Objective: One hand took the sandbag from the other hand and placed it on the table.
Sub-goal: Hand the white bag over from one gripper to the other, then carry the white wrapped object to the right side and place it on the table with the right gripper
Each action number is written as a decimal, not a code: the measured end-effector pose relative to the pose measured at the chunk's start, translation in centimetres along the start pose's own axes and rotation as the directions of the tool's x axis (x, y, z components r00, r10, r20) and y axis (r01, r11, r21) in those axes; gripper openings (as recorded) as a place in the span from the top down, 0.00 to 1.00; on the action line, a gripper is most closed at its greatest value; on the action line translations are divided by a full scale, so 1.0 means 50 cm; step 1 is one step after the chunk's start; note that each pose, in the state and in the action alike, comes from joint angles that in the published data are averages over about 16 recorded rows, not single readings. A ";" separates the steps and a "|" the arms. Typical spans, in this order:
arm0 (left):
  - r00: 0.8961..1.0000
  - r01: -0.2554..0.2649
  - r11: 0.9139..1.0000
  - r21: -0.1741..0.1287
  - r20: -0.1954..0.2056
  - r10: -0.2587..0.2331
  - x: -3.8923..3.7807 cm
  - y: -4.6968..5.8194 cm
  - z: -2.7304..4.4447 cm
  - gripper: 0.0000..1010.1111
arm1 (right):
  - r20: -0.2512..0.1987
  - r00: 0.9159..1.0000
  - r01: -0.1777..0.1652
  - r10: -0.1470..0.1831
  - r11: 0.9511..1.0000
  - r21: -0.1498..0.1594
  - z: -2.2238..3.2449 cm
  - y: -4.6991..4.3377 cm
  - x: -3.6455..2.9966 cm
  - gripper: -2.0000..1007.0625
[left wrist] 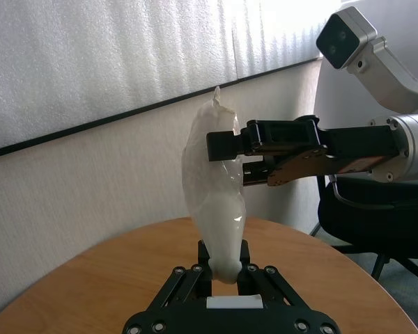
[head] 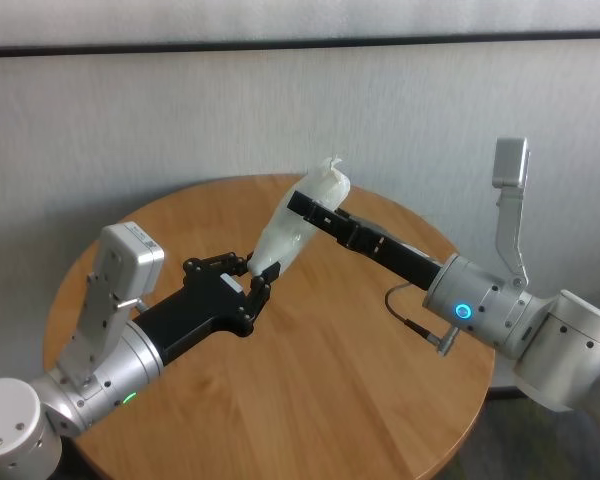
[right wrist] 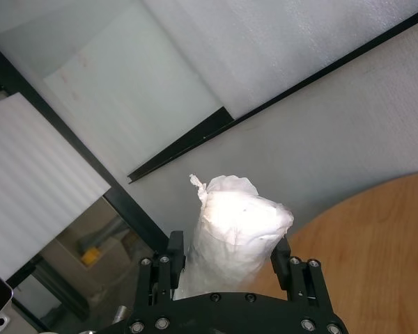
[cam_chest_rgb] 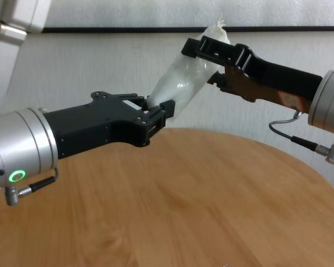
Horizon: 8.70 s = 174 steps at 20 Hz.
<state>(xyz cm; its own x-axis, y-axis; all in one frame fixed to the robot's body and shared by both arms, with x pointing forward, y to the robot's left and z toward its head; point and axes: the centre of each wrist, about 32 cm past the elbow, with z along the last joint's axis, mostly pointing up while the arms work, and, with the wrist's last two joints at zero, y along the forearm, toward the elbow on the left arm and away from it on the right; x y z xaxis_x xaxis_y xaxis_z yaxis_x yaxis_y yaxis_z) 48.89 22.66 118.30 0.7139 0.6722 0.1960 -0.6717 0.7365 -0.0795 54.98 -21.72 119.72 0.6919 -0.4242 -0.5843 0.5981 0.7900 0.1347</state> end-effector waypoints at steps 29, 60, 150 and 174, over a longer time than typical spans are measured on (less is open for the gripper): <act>1.000 0.000 1.000 0.000 0.000 0.000 0.000 0.000 0.000 0.80 | 0.003 1.000 0.000 0.000 1.000 0.002 0.000 -0.001 -0.001 0.44; 1.000 0.000 1.000 0.000 0.000 0.000 0.000 0.000 0.000 0.65 | 0.000 1.000 0.005 -0.005 1.000 0.016 -0.001 -0.004 0.001 0.44; 0.905 -0.419 0.906 0.067 0.111 0.410 -0.050 -0.043 0.018 0.01 | 0.015 0.993 0.113 -0.114 0.993 0.041 0.012 -0.022 -0.006 0.44; 0.906 -0.417 0.906 0.068 0.110 0.408 -0.050 -0.044 0.019 0.01 | 0.131 0.859 0.505 -0.494 0.860 -0.070 0.085 -0.095 0.008 0.44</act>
<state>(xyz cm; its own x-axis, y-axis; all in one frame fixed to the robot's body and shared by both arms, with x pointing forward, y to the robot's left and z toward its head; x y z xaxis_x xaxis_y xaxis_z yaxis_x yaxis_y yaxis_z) 48.38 19.30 118.90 0.3508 0.9016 0.2530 -0.9199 0.3823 -0.0871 54.13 -27.54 122.23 0.3520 -0.8131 -0.4637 0.8356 0.4962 -0.2357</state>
